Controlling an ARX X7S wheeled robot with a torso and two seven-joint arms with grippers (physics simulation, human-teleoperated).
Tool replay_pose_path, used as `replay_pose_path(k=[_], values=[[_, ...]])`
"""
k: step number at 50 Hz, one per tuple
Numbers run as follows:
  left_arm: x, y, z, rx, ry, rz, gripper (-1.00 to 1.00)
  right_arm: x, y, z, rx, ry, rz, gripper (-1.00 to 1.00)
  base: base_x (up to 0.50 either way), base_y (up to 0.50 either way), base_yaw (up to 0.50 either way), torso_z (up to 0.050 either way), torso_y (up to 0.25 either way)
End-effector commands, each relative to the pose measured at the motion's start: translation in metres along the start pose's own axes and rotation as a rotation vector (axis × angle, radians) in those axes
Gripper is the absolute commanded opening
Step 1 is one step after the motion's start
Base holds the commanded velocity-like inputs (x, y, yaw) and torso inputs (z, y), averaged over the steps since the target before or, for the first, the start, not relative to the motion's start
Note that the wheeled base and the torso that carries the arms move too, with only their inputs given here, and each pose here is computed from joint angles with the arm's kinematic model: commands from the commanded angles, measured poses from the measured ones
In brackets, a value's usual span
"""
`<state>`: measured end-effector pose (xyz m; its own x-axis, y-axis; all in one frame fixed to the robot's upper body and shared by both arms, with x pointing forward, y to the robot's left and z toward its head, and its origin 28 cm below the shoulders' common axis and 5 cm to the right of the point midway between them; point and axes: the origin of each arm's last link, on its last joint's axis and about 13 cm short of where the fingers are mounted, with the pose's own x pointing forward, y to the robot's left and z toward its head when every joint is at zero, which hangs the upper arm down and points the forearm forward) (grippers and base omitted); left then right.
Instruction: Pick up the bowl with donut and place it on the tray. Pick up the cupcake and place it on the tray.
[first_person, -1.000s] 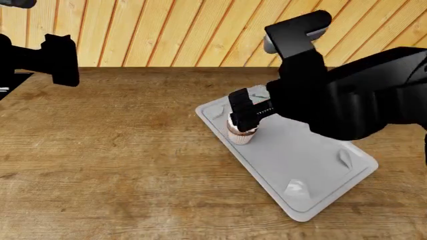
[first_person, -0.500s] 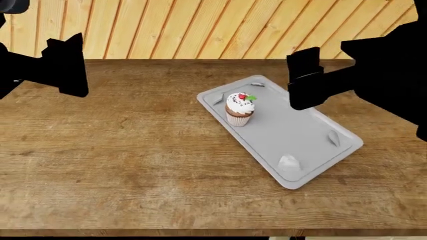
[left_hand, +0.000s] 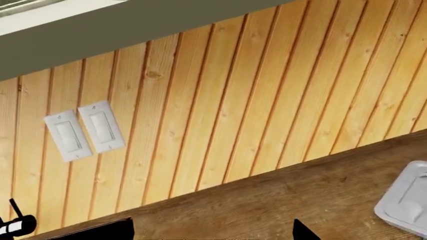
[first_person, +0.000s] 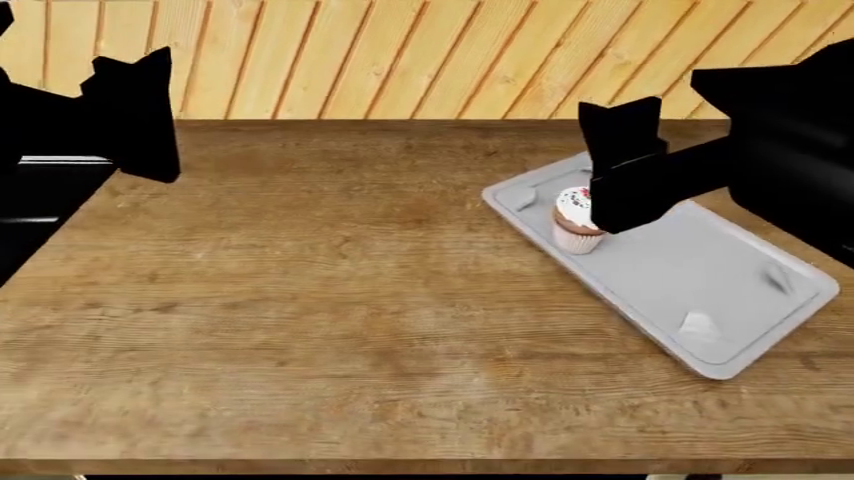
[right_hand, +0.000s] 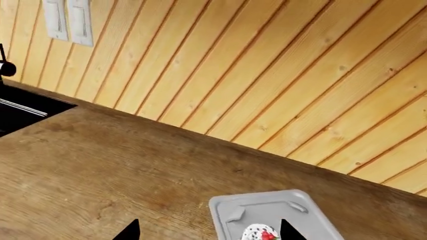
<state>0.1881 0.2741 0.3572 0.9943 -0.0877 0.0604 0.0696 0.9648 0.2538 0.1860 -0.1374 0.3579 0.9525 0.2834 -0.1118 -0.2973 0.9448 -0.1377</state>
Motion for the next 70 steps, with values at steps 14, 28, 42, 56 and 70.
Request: replay_pose_path(k=[14,28,42,56,70], values=[[-0.008,0.01,-0.008,-0.003,-0.005,-0.01,1.0,0.001,0.005,0.001,-0.019,-0.009,0.035,1.0,0.0,0.5,0.0,0.0,0.0],[-0.018,0.01,-0.006,0.006,-0.008,-0.017,1.0,0.0,0.006,0.001,-0.026,-0.007,0.046,1.0,0.0,0.5,0.0,0.0,0.0],[-0.024,0.01,-0.005,0.012,-0.018,-0.02,1.0,-0.001,0.007,0.001,-0.03,-0.009,0.05,1.0,0.0,0.5,0.0,0.0,0.0],[-0.025,0.01,-0.003,0.014,-0.027,-0.021,1.0,-0.002,0.008,0.002,-0.033,-0.009,0.055,1.0,0.0,0.5,0.0,0.0,0.0],[-0.027,0.011,-0.003,0.015,-0.029,-0.019,1.0,-0.003,0.008,0.001,-0.035,-0.01,0.057,1.0,0.0,0.5,0.0,0.0,0.0]])
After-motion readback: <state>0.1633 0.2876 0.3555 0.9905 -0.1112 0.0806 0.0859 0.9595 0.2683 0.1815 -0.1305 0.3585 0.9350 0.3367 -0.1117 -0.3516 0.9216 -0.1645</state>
